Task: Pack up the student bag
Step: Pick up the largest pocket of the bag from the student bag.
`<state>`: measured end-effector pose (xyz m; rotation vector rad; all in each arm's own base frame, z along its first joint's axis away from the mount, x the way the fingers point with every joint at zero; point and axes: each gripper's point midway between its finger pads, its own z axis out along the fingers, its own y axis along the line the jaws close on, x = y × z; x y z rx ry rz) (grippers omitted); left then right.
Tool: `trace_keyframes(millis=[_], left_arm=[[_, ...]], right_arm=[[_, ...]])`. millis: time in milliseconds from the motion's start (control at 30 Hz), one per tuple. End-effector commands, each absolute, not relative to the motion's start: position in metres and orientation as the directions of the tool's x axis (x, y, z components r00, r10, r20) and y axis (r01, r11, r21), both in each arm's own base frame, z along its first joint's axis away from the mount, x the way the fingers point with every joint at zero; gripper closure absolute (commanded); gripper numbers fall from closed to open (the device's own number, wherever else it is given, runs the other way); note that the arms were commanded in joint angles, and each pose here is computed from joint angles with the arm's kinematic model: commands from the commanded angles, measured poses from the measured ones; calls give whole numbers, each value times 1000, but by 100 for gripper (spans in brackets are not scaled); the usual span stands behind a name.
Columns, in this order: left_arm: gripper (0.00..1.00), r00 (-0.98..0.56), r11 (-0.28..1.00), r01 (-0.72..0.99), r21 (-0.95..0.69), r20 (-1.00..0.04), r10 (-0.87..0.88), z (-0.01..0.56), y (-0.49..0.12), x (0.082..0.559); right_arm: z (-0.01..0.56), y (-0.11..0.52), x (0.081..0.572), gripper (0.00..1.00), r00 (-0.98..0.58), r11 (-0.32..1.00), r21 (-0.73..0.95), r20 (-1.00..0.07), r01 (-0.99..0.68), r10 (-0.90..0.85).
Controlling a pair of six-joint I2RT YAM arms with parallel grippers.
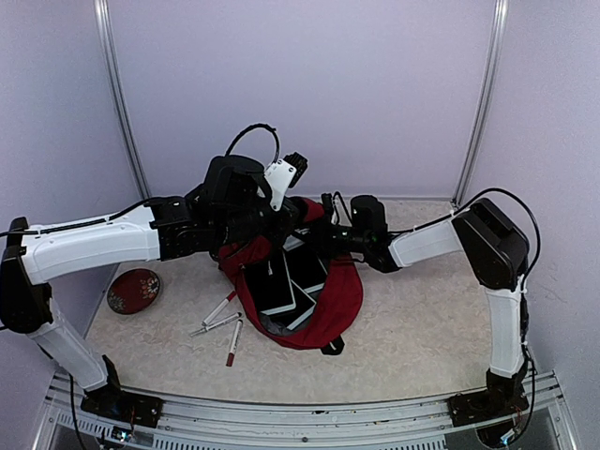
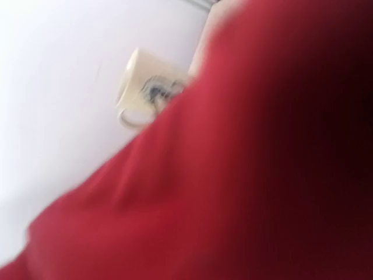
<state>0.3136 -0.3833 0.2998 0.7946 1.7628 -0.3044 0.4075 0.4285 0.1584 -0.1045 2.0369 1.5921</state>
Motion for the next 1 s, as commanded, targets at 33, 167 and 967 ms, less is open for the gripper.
trace_keyframes(millis=[33, 167, 967], left_arm=[[100, -46, 741, 656, 140, -973, 225, 356, -389, 308], [100, -42, 751, 642, 152, -972, 232, 353, -384, 309], [97, -131, 690, 710, 138, -937, 323, 294, -398, 300]], right_arm=[[129, 433, 429, 65, -858, 389, 870, -427, -303, 285], [123, 422, 431, 47, -837, 495, 806, -489, -325, 247], [174, 287, 319, 30, -710, 757, 431, -702, -491, -60]])
